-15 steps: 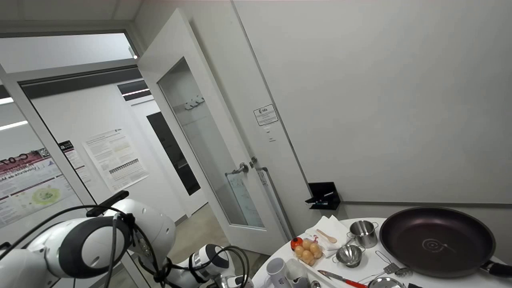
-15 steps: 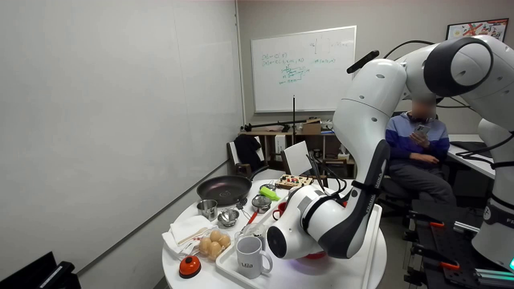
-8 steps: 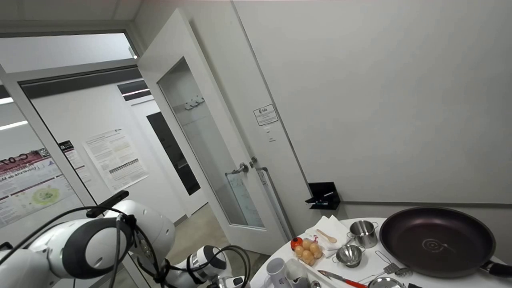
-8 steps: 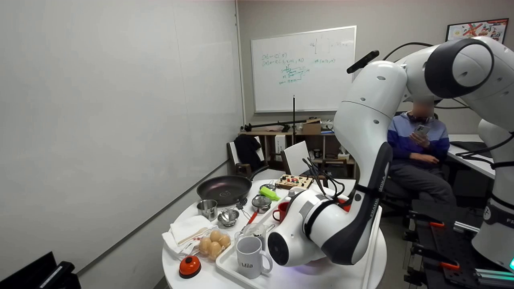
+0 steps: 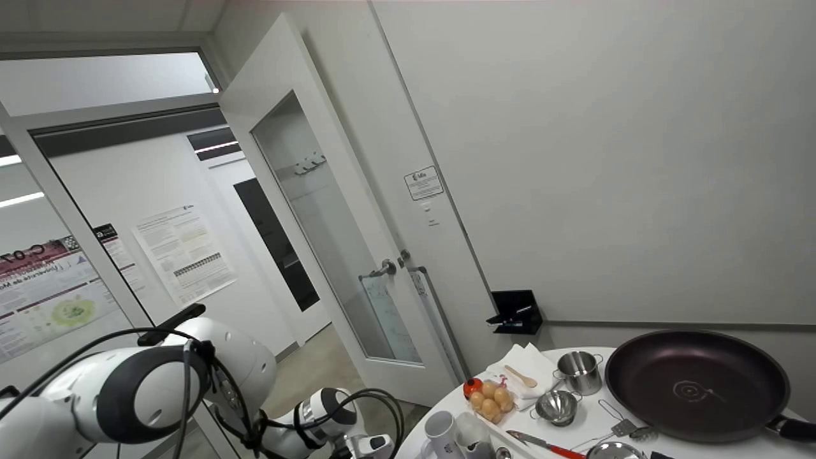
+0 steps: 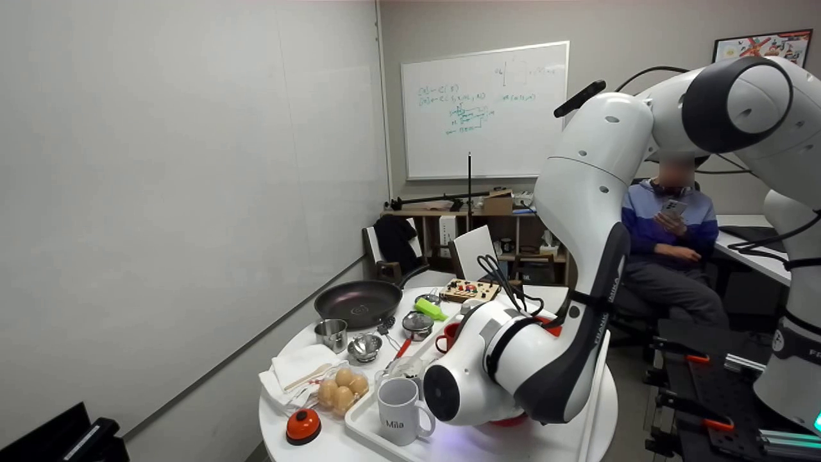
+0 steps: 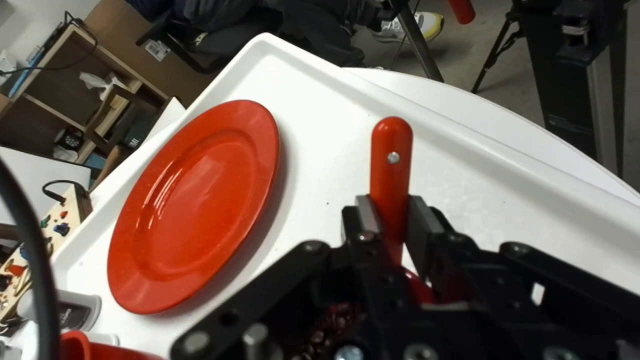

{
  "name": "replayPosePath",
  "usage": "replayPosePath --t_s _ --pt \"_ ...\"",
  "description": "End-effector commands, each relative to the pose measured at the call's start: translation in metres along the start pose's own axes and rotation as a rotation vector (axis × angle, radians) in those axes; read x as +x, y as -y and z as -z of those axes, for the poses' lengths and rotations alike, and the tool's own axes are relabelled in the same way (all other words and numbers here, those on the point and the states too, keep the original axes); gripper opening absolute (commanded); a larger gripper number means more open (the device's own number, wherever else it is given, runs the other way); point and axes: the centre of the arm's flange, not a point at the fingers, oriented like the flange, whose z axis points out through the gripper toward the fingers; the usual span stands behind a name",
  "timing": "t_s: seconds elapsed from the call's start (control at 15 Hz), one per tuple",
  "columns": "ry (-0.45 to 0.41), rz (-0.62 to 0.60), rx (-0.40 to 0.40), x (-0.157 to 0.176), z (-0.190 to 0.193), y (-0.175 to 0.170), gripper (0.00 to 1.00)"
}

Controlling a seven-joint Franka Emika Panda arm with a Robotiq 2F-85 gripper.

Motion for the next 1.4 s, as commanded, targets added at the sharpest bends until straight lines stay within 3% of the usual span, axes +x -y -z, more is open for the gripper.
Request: replayPosePath --t_s 0.0,0.4,0.8,1.07,1.33 --pt "-0.038 0.034 0.064 -0.003 0.004 -0.012 0.05" --pt "-0.078 0.014 0.194 -0.002 -0.005 -0.048 0.05" --pt "-0.136 -0.03 0.397 -0.013 -0.022 -0.094 0.05" --pt "-0.151 -0.05 0.446 -0.021 -0.028 -0.103 0.05" --pt "-0.134 -0.057 0.448 -0.033 -0.037 -0.099 0.05"
